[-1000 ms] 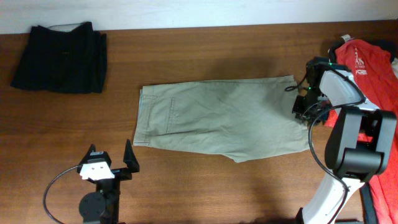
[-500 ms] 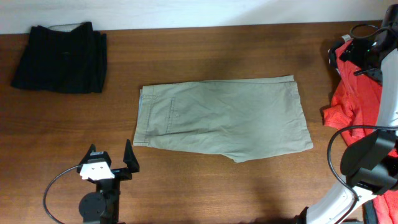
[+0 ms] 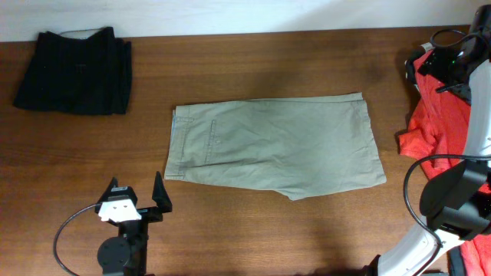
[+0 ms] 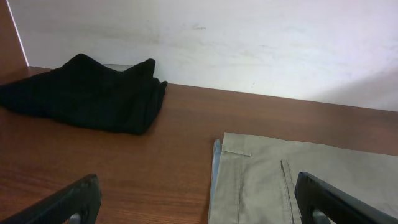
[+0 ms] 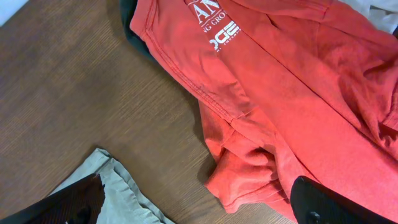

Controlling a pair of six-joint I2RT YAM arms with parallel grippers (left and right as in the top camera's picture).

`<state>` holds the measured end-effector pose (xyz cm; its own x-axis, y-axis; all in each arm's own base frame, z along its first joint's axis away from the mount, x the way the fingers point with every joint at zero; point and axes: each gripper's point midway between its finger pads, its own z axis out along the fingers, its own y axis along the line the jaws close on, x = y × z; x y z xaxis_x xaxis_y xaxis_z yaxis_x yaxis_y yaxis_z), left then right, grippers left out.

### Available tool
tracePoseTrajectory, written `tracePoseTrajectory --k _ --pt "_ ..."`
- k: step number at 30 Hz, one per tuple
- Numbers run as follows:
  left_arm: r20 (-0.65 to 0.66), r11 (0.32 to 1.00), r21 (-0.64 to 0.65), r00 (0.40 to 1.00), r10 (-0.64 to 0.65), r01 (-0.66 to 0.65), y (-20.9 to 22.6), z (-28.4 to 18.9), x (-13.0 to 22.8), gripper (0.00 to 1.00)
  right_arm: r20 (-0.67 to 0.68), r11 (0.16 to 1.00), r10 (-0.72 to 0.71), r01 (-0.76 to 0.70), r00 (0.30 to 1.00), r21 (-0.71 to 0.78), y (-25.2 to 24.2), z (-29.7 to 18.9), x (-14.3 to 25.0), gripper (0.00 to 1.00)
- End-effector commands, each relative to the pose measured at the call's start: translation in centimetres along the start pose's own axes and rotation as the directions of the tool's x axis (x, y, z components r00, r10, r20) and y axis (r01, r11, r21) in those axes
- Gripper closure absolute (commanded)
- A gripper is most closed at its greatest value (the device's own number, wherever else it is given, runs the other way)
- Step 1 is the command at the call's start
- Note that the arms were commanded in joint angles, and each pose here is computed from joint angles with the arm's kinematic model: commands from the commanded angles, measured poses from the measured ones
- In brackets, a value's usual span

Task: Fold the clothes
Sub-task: 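Move the left gripper to the left edge of the shorts and grasp it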

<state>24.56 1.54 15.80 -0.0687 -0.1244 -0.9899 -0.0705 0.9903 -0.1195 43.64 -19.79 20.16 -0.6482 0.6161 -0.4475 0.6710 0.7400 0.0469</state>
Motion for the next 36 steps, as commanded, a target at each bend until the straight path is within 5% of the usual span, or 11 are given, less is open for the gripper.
tracePoseTrajectory --k 1,3,6,13,16,19,24,26,27,31,36 --pt "-0.003 1.0 -0.004 1.0 0.005 -0.005 0.1 0.0 0.2 0.01 0.01 1.0 0.003 -0.003 1.0 0.0 0.1 -0.3 -0.2 0.01" --pt "0.033 0.997 0.081 0.999 -0.016 0.013 -1.4 -0.1 -0.8 0.01 0.01 1.0 0.004 -0.004 1.0 0.0 0.1 -0.3 -0.2 0.01" --pt "0.221 0.909 0.411 0.975 -0.019 -0.076 -7.4 -2.3 -5.6 0.01 0.01 1.0 0.003 -0.003 1.0 0.0 0.1 -0.3 -0.2 0.01" --pt "0.324 0.837 0.528 0.945 -0.048 -0.139 -9.9 -4.9 -10.1 0.01 0.01 1.0 0.004 -0.004 1.0 0.0 0.1 -0.3 -0.2 0.01" --pt "0.214 0.851 0.52 0.976 -0.042 -0.078 -9.9 -3.7 -11.3 0.01 0.01 1.0 0.003 -0.003 1.0 0.0 0.1 -0.3 -0.2 0.01" --pt "-0.096 0.865 0.499 0.995 -0.01 0.056 -10.0 -0.3 -10.3 0.01 0.01 1.0 0.003 -0.003 1.0 0.0 0.1 -0.3 -0.2 0.01" --pt "-0.516 0.863 0.472 0.85 0.103 0.182 -10.5 4.6 -8.9 0.01 0.01 1.0 0.003 -0.003 1.0 0.0 0.1 -0.3 -0.2 0.01" --pt "-0.694 0.905 0.355 0.715 0.086 0.235 -9.3 6.3 -7.5 0.01 0.01 1.0 0.003 -0.003 1.0 0.0 0.1 -0.3 -0.2 0.01" --pt "-0.803 0.922 0.279 0.592 0.07 0.269 -8.7 7.0 -6.3 0.01 0.01 1.0 0.003 -0.003 1.0 0.0 0.1 -0.3 -0.2 0.01" --pt "-0.888 0.9 0.242 0.456 0.056 0.362 -9.4 9.5 -3.2 0.01 0.01 1.0 0.003 -0.003 1.0 0.0 0.1 -0.3 -0.2 0.01" --pt "-0.922 0.999 -0.048 0.386 -0.044 -0.001 -3.9 11.2 0.9 0.01 0.01 1.0 0.003 -0.003 1.0 0.0 0.1 -0.3 -0.2 0.01"
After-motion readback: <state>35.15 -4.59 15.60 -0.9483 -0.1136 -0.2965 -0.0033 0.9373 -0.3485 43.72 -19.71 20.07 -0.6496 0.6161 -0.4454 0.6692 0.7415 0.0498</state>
